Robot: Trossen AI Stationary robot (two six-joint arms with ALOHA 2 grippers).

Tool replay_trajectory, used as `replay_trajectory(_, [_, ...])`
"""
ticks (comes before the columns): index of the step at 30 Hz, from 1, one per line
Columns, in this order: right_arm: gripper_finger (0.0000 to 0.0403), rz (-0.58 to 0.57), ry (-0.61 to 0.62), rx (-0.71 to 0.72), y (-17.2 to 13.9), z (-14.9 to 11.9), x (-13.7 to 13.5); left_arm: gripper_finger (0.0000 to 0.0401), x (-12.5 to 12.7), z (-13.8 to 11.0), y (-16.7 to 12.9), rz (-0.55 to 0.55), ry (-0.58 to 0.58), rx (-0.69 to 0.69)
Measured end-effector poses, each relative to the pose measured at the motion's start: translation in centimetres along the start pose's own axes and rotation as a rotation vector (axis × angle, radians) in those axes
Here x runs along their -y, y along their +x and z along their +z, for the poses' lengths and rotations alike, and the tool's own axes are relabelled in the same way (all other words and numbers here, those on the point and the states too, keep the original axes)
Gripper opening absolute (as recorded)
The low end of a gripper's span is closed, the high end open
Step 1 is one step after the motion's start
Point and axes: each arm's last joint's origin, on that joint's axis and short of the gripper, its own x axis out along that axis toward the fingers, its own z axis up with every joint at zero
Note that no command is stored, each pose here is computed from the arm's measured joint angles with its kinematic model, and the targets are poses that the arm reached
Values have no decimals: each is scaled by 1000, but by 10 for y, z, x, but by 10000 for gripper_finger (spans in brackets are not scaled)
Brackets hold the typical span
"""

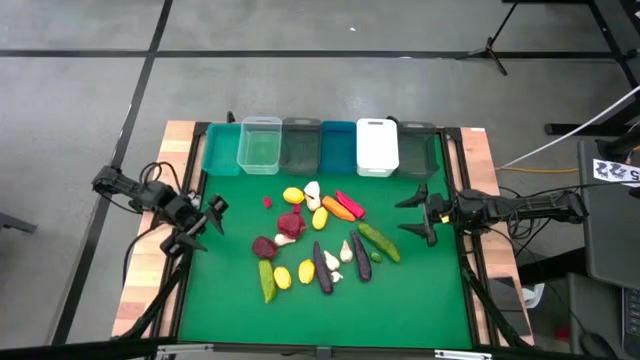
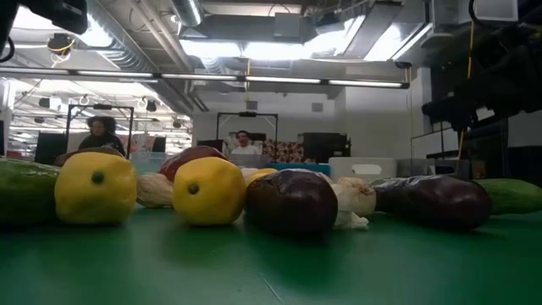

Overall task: Sort produce into baskets
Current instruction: Put the apple into the green bin

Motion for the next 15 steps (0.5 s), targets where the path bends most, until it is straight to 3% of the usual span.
replay_trajectory(10, [310,31,201,147,-1,14,-2,240,-2,-2,0,47,-69,-10])
replay_trajectory(15, [310,-27,211,179,-1,16,0,240,-2,-1,0,80,-67,-5])
